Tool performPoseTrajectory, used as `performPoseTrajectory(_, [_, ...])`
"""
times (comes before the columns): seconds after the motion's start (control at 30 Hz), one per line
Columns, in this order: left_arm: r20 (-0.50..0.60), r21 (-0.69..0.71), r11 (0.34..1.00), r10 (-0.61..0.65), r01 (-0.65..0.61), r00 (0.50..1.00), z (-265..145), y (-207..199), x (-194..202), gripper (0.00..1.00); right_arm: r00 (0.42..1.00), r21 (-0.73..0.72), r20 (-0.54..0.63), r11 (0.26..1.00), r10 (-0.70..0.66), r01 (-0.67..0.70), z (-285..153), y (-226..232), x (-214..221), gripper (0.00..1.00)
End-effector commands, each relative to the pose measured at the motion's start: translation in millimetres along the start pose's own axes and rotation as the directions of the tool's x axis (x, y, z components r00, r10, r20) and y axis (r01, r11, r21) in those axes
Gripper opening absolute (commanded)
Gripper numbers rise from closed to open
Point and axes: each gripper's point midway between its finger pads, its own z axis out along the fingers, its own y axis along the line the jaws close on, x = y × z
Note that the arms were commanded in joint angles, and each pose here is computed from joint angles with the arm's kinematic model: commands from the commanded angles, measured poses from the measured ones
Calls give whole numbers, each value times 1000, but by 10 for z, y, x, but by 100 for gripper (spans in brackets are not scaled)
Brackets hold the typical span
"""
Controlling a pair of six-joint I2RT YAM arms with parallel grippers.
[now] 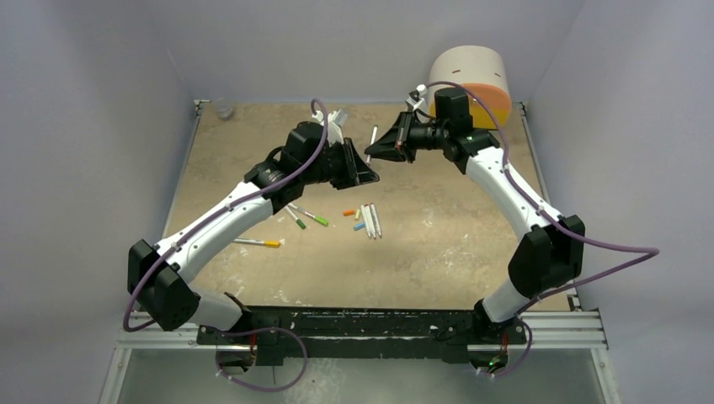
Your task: Open the pen caps
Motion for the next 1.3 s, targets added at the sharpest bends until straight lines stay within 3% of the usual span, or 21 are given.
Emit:
performPoseTrajectory(0.0, [-53, 85, 996, 13, -9, 999, -152, -219, 94, 0, 997, 6, 37, 998, -66, 66, -65, 223, -320, 0])
performPoseTrajectory(0.27, [-166, 98, 995, -9, 26, 986, -735, -238, 677, 0, 968, 16, 233, 996, -93, 92, -451, 331, -1515, 0])
performPoseTrajectory(0.43, [-156, 64, 997, -36, 46, 987, -936, -180, 868, 0, 958, -6, 257, 991, -128, 134, -488, 428, -1813, 0])
performPoseTrajectory(0.63, [-106, -109, 994, -23, 11, 994, -921, 81, 748, 0, 966, 252, 104, 946, -236, 204, -373, -265, -1291, 0])
performPoseTrajectory(0.77, [-76, -215, 977, -9, -8, 997, -871, 214, 624, 0, 955, 491, -49, 826, -292, 277, -443, -907, -756, 0])
performPoseTrajectory(0.87, [-79, -271, 962, 0, -21, 997, -789, 295, 577, 0, 946, 591, -119, 744, -301, 311, -491, -1268, -447, 0])
performPoseTrajectory(1.03, [-82, -309, 951, -3, -23, 997, -659, 379, 558, 0, 937, 677, -183, 653, -297, 339, -509, -1736, -188, 0])
performPoseTrajectory(1.27, [-100, -331, 943, -4, -30, 995, -572, 445, 580, 0, 922, 692, -243, 612, -302, 383, -265, -2062, -81, 0])
